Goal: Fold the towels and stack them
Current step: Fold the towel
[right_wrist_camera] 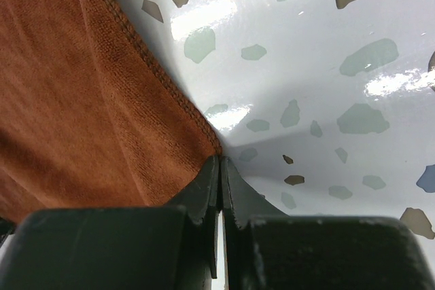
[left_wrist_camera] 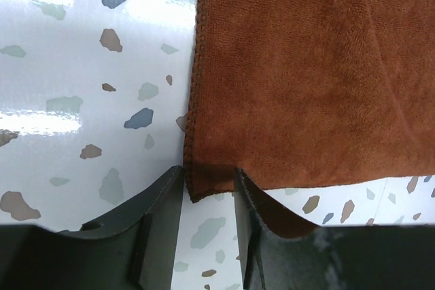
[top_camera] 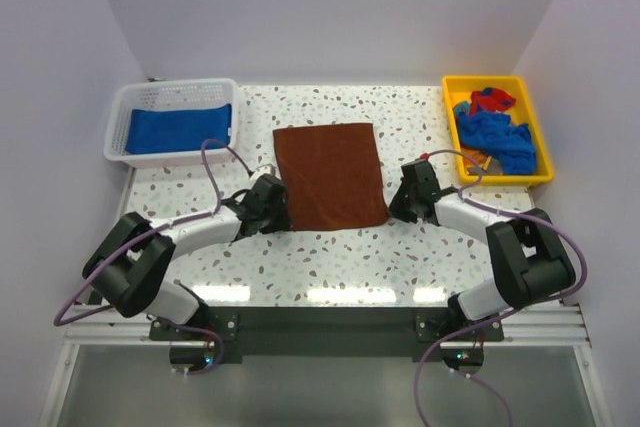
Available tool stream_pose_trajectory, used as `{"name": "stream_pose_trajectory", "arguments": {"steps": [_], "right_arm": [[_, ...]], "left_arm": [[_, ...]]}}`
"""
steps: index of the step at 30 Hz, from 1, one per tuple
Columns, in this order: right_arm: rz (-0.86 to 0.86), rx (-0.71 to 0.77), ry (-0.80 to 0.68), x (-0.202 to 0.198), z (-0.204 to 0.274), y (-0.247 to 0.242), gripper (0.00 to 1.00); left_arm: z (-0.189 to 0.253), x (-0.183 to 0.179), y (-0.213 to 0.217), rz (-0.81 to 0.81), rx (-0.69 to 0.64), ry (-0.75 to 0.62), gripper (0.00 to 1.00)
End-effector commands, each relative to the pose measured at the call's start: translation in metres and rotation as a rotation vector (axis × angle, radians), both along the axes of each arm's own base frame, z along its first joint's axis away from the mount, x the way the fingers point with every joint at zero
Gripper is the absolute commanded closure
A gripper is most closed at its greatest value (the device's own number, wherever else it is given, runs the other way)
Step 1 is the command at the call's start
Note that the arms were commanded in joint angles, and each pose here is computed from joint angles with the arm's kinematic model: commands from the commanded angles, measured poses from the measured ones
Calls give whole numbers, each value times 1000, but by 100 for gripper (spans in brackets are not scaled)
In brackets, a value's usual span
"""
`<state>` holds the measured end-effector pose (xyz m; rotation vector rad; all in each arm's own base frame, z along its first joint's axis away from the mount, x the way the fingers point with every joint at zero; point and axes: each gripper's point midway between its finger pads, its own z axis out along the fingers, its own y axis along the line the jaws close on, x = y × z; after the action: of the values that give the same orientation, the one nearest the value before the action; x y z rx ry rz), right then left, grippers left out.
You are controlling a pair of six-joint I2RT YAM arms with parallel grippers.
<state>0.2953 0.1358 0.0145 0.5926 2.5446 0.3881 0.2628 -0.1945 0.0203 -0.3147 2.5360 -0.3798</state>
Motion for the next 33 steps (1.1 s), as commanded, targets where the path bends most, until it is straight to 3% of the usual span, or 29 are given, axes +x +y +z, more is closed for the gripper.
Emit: {"name": "stream_pose_trajectory", "arguments": {"steps": [1, 10, 17, 26, 33], "right_arm": [[1, -3, 43, -12, -10, -2, 100], [8, -11, 29, -12, -5, -4, 100], [11, -17, 25, -10, -1, -4, 100], [27, -77, -55, 9, 49, -10, 100], [17, -113, -181, 50, 111, -11, 100]], "left_arm": [[-9, -6, -4, 7, 10, 32, 61], [-19, -20, 8, 43, 49, 74, 70], [-16, -19, 12, 55, 63, 66, 100], [44, 10, 21, 65, 134, -62, 100], [91, 51, 33, 78, 145, -145, 100]]}}
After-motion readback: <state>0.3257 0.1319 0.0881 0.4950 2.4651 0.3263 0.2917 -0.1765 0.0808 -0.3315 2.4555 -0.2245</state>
